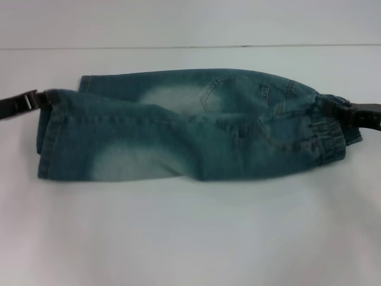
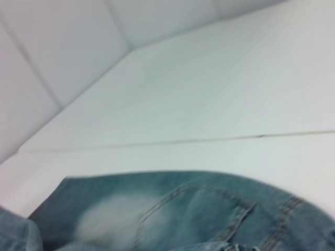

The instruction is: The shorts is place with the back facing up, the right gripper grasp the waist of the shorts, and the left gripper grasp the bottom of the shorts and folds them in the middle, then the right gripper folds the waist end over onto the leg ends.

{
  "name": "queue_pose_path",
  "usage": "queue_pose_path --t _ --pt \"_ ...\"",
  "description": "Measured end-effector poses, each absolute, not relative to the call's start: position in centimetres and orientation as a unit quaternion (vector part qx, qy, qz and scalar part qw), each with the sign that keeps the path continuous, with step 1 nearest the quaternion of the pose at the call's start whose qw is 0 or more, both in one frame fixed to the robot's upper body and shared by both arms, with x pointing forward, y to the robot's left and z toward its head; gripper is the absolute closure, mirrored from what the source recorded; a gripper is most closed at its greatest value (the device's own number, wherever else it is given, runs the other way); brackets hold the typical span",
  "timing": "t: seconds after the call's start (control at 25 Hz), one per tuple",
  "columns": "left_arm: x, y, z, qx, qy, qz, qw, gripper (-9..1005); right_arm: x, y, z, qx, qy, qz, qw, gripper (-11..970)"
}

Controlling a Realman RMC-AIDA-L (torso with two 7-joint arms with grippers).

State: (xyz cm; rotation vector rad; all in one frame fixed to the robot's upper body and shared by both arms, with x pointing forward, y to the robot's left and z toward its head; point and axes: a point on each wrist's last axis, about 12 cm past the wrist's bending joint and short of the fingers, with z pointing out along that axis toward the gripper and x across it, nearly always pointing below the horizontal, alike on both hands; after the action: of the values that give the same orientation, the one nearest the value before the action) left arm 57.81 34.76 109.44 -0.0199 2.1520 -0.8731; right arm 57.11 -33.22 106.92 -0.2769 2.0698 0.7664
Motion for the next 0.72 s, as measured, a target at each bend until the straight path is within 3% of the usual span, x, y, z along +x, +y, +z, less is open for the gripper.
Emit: queue_pose_path --t 0.24,0.72 --pt "59.9 34.1 108.8 -0.012 0.858 -0.287 0.426 996 56.9 -31.9 104.5 -0.087 0.824 0.263 0.494 905" --pt "62.3 32.8 108.1 -0.005 0.872 -0.191 0.451 997 56.9 -31.4 104.0 -0.086 0.781 0.217 0.579 873"
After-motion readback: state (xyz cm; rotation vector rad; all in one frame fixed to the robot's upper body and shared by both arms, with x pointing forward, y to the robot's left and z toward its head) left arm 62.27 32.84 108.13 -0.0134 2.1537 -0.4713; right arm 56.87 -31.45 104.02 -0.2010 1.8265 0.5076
